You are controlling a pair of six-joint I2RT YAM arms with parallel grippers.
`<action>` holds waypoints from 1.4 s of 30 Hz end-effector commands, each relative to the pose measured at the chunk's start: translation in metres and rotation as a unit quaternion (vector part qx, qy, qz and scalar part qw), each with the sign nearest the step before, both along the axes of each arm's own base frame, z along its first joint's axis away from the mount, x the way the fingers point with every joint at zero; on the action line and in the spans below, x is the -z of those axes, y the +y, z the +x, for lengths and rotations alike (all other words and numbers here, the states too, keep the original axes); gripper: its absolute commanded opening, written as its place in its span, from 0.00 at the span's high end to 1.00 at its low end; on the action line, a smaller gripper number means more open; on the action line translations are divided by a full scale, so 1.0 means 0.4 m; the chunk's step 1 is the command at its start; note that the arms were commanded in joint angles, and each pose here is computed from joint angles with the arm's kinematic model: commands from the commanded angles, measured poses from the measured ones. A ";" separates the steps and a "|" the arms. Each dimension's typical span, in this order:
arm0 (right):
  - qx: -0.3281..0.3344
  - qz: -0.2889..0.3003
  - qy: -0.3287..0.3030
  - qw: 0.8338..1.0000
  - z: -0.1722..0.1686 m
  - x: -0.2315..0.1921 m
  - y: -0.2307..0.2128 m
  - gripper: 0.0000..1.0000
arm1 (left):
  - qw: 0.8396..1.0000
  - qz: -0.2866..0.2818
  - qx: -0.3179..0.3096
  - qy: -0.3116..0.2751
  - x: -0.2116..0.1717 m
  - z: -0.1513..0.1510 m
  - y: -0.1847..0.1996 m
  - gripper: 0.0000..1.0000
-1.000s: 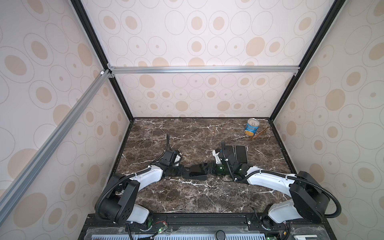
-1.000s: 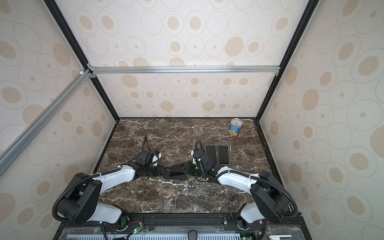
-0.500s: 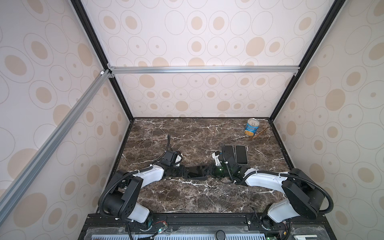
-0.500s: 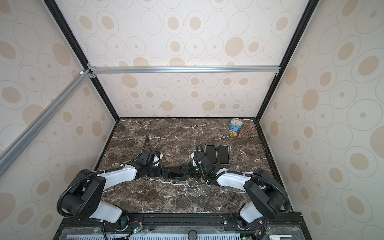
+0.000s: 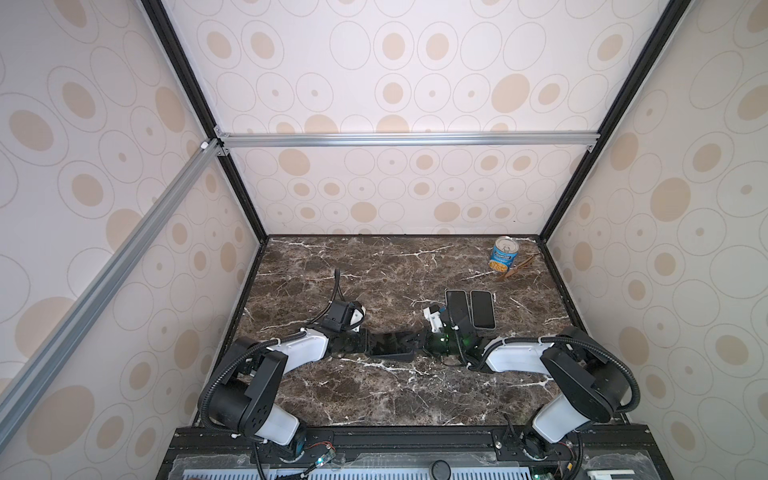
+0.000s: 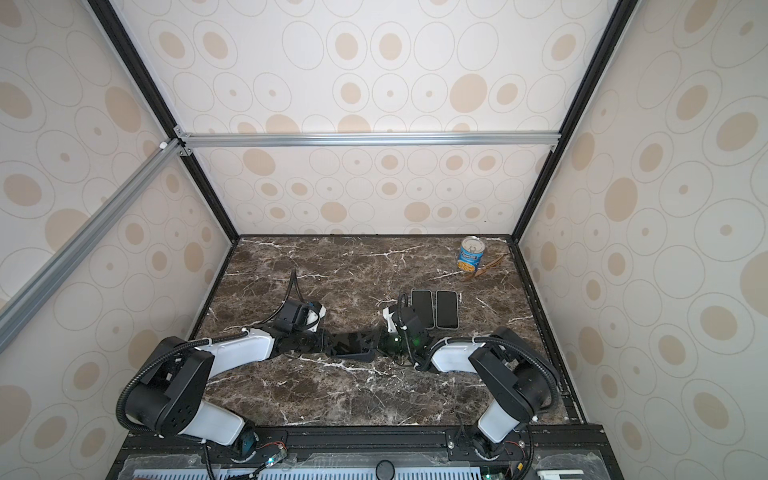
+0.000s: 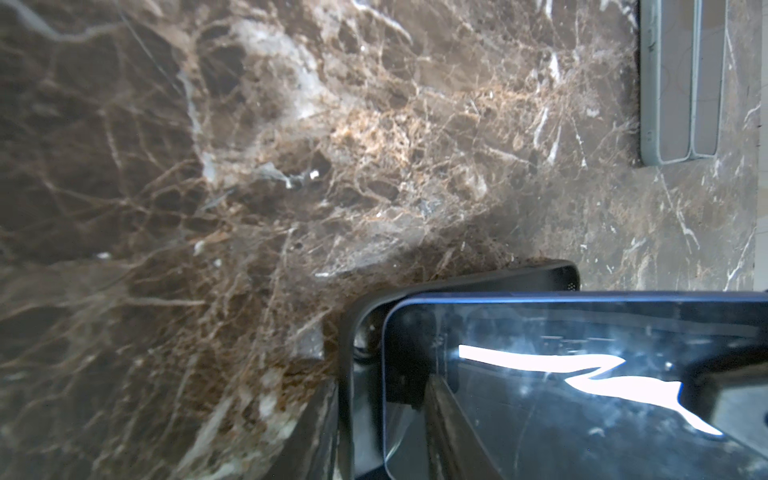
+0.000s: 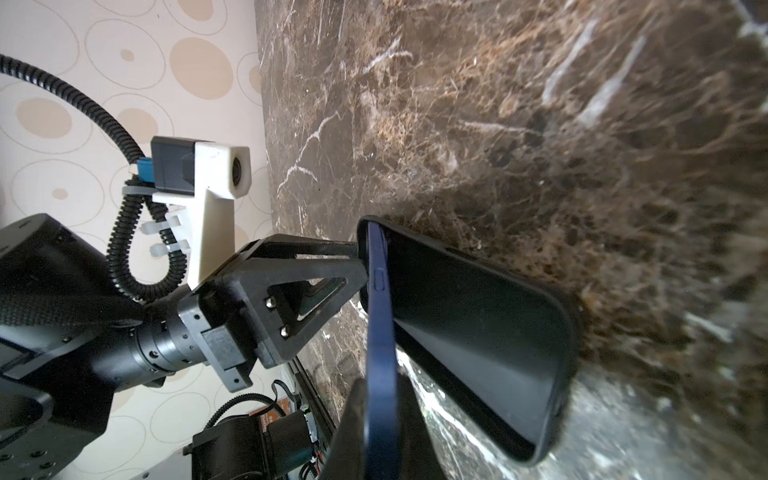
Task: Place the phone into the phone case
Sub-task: 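Lower the blue-framed phone into the black case held by the left gripper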
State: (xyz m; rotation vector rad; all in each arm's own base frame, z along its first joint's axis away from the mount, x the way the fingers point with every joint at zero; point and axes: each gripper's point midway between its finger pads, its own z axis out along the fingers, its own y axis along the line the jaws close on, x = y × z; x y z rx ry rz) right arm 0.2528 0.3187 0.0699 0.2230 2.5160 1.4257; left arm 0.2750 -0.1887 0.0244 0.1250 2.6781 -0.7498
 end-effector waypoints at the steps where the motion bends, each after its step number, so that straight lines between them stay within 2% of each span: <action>1: 0.003 -0.016 0.059 0.998 -0.034 0.088 -0.008 1.00 | 0.999 -0.002 0.016 0.039 0.035 -0.041 -0.014 0.65; 9: 0.017 -0.008 0.081 0.997 -0.036 0.132 -0.011 1.00 | 0.998 -0.018 0.029 0.055 0.038 -0.062 -0.033 0.65; 15: 0.012 -0.031 0.080 0.996 -0.037 0.144 -0.018 1.00 | 0.997 -0.035 0.039 0.060 0.036 -0.076 -0.057 0.65; 26: 0.009 -0.064 0.089 0.994 -0.038 0.179 -0.050 0.99 | 0.997 -0.026 0.039 0.059 0.039 -0.074 -0.052 0.65; 33: -0.004 -0.077 0.086 0.993 -0.027 0.166 -0.044 0.86 | 0.998 -0.014 0.038 0.058 0.042 -0.070 -0.044 0.66; 38: -0.016 -0.094 0.074 0.993 -0.016 0.145 -0.040 0.82 | 0.998 -0.010 0.037 0.054 0.041 -0.067 -0.041 0.66; 42: -0.025 -0.110 0.067 0.991 -0.011 0.128 -0.041 0.72 | 0.998 -0.008 0.038 0.055 0.042 -0.068 -0.040 0.65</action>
